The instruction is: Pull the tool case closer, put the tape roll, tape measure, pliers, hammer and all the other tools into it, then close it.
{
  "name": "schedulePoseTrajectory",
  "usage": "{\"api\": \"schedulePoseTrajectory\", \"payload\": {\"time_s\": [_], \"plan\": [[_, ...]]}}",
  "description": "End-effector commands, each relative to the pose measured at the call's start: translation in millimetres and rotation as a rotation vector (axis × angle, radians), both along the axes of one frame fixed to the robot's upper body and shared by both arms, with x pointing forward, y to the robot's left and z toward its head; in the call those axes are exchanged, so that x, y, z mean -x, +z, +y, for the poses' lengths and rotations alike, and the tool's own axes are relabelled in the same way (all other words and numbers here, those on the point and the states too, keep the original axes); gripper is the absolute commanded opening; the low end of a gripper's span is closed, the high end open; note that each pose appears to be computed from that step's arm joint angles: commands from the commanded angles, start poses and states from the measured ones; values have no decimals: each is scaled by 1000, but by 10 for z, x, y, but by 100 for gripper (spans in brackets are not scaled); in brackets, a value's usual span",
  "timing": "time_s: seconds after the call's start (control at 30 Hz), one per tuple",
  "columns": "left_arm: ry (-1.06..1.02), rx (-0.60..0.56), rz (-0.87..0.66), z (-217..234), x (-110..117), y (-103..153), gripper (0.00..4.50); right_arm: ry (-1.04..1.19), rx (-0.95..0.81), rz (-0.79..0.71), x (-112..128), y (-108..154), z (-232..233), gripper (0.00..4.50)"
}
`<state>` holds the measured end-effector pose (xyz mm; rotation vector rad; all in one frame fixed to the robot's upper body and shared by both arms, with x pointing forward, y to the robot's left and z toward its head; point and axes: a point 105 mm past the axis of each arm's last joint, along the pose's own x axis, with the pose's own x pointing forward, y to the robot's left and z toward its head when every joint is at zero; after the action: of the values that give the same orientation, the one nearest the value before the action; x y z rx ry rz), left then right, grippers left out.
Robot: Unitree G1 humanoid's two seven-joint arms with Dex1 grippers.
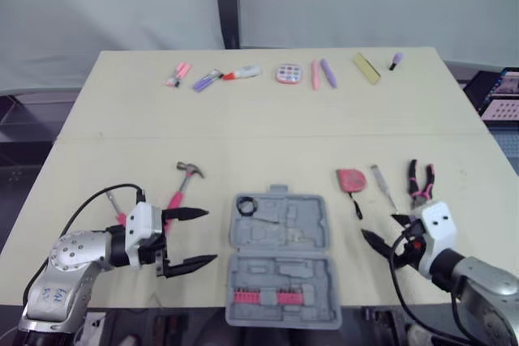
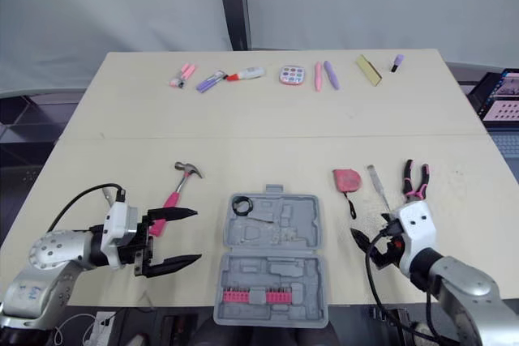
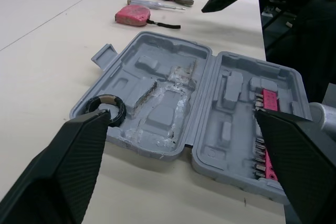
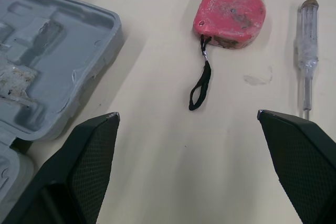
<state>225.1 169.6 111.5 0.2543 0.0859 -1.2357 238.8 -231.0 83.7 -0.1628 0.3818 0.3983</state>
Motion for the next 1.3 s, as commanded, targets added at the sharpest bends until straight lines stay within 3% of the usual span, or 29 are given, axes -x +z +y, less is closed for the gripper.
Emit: {"api": "schedulePoseTrajectory", "payload": {"time_s": [0.03, 0.6, 1.3], "plan": [[20, 11, -37, -5, -9, 88, 447, -40, 13, -42, -81, 47, -9, 450], [34, -12, -69, -87, -109, 130, 447, -216, -92, -30, -699, -142, 255, 450], [44, -35, -82, -84, -108, 132, 447, -227, -57, -10, -849, -236, 387, 450]]}}
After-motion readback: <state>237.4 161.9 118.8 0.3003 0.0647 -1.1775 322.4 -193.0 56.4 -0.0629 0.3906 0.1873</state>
